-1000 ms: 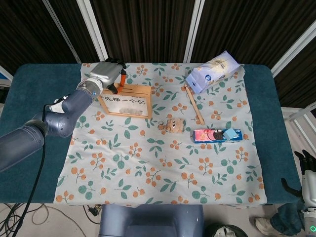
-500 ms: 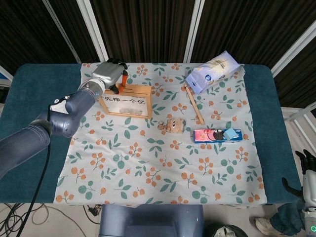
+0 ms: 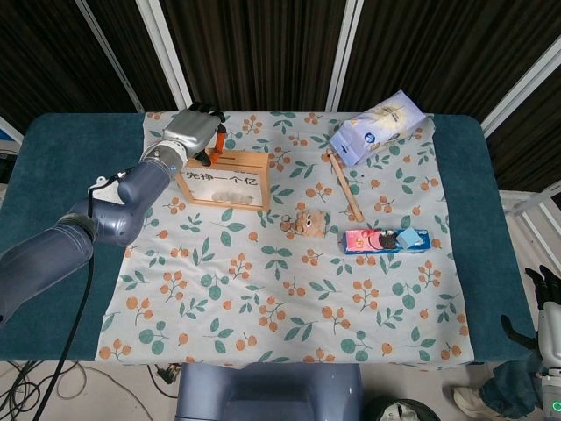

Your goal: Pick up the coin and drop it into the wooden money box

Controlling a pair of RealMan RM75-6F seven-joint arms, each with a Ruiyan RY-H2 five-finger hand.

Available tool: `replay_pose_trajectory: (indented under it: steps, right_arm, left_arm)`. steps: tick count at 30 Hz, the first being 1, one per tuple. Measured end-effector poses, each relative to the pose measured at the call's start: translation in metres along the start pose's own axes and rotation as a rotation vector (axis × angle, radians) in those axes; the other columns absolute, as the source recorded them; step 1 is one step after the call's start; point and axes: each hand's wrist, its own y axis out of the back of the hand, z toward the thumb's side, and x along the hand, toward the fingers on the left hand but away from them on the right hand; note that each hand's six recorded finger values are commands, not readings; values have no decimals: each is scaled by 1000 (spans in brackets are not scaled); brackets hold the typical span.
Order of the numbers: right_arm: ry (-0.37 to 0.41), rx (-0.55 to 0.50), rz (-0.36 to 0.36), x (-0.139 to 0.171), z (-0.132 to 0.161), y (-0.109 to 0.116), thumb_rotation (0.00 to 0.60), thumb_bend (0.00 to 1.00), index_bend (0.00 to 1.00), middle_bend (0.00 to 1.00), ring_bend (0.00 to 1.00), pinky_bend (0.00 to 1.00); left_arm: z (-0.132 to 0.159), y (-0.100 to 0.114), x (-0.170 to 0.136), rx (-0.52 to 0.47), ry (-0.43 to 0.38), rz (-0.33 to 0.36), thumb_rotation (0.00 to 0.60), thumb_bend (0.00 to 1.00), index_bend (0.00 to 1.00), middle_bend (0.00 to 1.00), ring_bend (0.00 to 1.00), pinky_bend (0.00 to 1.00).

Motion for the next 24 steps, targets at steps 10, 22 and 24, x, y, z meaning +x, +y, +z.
replay_pose_trajectory:
  steps: [10, 22, 24]
  right_arm:
    - [-1, 2, 0, 0, 0, 0, 600, 369, 127, 46, 19, 0]
    - [-2, 1, -2, 0, 0, 1, 600, 369, 126, 46, 19, 0]
    - [-2, 1, -2, 0, 0, 1, 600, 369, 127, 46, 19, 0]
  left_arm:
    - [1, -3, 0, 9, 0, -10, 600, 661, 569, 157, 0, 0]
    - [4, -7, 1, 26, -2, -18, 600, 640, 569, 154, 0, 0]
    - [4, -7, 1, 28, -3, -19, 600, 638, 566, 152, 0, 0]
